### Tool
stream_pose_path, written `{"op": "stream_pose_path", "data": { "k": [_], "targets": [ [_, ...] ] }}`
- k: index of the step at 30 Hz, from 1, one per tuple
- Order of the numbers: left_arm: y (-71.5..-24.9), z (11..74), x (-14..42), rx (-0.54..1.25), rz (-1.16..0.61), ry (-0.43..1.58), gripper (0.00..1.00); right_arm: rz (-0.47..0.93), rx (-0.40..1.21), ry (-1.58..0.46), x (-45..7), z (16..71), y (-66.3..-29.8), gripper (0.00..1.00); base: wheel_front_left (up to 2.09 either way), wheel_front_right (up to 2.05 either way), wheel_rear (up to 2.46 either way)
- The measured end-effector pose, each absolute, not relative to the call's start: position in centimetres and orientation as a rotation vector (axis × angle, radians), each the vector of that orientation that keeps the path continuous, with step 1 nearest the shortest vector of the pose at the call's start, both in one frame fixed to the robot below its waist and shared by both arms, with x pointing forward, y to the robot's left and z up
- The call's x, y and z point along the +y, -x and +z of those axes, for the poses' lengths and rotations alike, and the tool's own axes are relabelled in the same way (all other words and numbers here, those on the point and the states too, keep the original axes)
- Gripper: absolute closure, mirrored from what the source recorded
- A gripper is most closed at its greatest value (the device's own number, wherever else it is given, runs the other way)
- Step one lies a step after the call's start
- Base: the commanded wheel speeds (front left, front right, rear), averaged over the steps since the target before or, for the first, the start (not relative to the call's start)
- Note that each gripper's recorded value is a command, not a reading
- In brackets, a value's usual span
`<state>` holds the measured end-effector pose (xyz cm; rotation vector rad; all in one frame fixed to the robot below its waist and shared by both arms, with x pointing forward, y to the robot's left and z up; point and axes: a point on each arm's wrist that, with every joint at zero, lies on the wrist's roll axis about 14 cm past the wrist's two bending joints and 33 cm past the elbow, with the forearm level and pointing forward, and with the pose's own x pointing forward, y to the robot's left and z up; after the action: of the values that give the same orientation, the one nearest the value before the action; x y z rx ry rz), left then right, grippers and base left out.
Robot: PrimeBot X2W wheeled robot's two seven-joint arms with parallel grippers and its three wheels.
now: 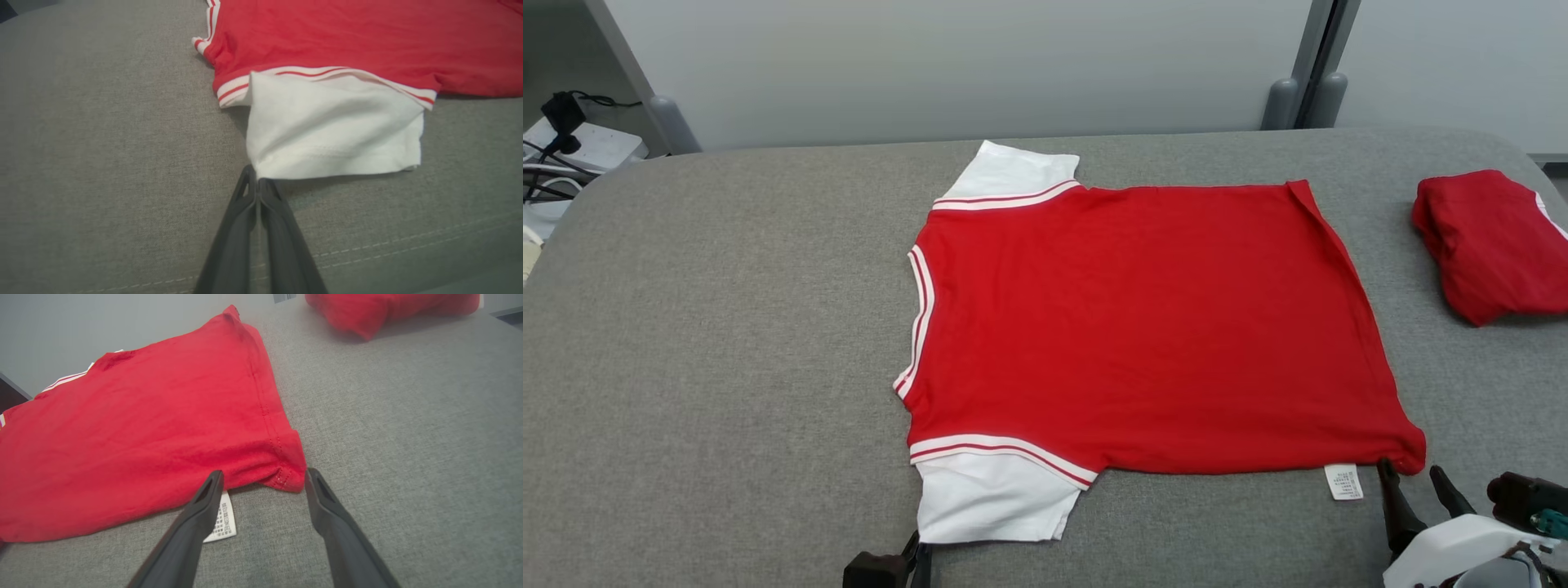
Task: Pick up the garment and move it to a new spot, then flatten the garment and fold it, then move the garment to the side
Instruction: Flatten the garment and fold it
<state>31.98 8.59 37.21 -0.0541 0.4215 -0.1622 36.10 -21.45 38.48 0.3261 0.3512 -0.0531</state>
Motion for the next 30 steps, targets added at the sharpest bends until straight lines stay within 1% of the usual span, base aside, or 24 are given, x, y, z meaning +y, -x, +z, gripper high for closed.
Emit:
{"op": "stream_pose_path", "data": {
  "k": [7,12,13,14,15,16,19,20,21,27,30],
  "targets": [
    [-31.8,37.3,8.8,0.415,-0.153,0.054,1.0,-0.085,0.417,-0.356,-21.7,36.8,-36.0,0.0,0.0,0.0,0.0],
    [-32.0,37.5,9.4,0.406,-0.134,0.05,1.0,-0.084,0.429,-0.359,-21.6,36.5,-36.5,0.0,0.0,0.0,0.0],
    [-32.0,37.5,9.5,0.405,-0.131,0.049,1.0,-0.086,0.428,-0.362,-21.6,36.6,-36.7,0.02,0.0,0.0,0.0],
    [-32.0,37.5,9.7,0.405,-0.125,0.047,1.0,-0.087,0.427,-0.363,-21.7,36.6,-36.8,0.05,0.0,0.0,0.0],
    [-32.1,37.5,9.9,0.404,-0.122,0.044,1.0,-0.09,0.428,-0.367,-21.7,36.6,-36.8,0.23,0.0,0.0,0.0],
    [-32.1,37.5,10.0,0.404,-0.119,0.042,1.0,-0.091,0.431,-0.367,-21.7,36.5,-36.8,0.43,0.0,0.0,0.0],
    [-32.1,37.5,10.5,0.404,-0.113,0.035,1.0,-0.095,0.438,-0.372,-21.7,36.4,-36.8,0.69,0.0,0.0,0.0],
    [-32.1,37.4,10.5,0.404,-0.112,0.033,1.0,-0.095,0.44,-0.371,-21.7,36.3,-36.9,0.83,0.0,0.0,0.0],
    [-32.1,37.4,10.6,0.404,-0.111,0.033,1.0,-0.095,0.442,-0.37,-21.7,36.3,-36.8,1.0,0.0,0.0,0.0],
    [-32.3,37.7,10.8,0.395,-0.107,0.027,1.0,-0.084,0.441,-0.362,-21.6,36.4,-36.9,1.0,0.0,0.0,0.0],
    [-32.7,38.5,11.0,0.364,-0.109,0.025,1.0,-0.077,0.409,-0.353,-21.9,37.3,-37.3,1.0,0.0,0.0,0.0]
  ]
}}
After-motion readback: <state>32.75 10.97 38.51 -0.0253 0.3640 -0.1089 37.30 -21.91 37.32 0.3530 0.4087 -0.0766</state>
